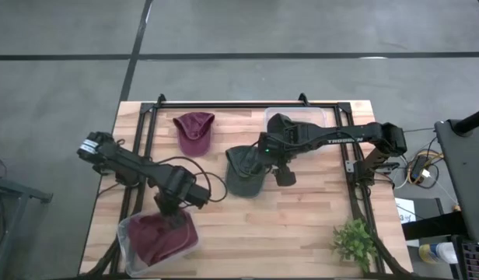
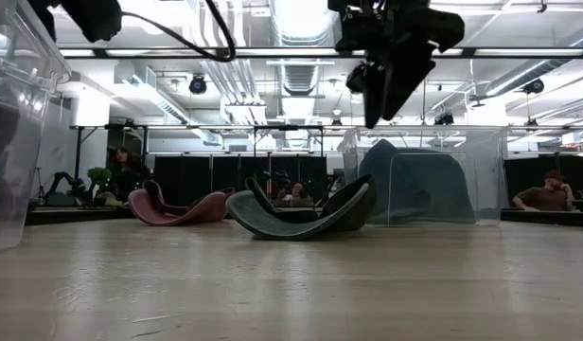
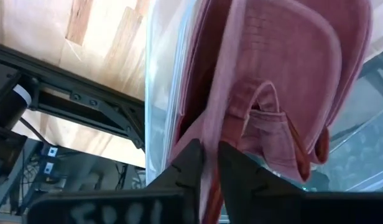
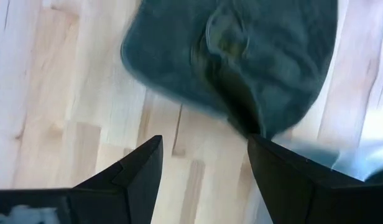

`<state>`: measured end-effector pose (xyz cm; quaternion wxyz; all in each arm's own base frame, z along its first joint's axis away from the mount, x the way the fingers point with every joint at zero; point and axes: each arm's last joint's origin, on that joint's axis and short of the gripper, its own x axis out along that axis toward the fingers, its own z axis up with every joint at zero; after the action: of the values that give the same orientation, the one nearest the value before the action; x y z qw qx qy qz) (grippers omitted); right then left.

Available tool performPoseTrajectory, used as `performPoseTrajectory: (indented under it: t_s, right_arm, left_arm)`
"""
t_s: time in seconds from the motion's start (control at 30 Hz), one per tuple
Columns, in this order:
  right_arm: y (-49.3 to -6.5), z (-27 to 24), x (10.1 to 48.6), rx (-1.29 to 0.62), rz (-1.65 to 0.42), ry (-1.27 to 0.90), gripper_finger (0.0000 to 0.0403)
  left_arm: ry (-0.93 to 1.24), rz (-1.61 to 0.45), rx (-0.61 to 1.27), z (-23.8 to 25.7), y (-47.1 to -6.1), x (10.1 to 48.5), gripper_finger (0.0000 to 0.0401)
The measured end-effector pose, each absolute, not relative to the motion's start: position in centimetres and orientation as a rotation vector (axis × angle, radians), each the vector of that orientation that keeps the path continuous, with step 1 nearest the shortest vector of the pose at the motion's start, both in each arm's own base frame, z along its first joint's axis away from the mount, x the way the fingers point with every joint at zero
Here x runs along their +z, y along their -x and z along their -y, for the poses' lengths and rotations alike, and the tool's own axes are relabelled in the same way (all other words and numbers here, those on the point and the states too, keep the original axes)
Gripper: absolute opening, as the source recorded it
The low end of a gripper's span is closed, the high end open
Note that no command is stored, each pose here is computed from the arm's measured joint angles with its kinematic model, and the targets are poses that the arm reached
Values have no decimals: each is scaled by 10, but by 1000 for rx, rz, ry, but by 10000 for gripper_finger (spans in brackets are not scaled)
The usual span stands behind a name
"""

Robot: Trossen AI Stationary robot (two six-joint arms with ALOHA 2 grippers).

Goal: Pick & Place hat
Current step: Put the bottom dark red cap into the bottom transparent bin, then put the gray cap into the top transparent bin

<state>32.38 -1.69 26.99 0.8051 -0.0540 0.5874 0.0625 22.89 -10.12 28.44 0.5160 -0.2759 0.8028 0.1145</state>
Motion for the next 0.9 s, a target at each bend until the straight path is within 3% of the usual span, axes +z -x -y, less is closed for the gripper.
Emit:
performPoseTrajectory:
  t_s: [0.37,0.9]
  right_arm:
    - [-311,16,297,94,-1387,36,228]
    - [-296,7,336,334,-1253,-172,228]
  left_arm:
    - [726,-1787,185,99,-240,322,159]
    - [222,-1302,146,81,-252,384,167]
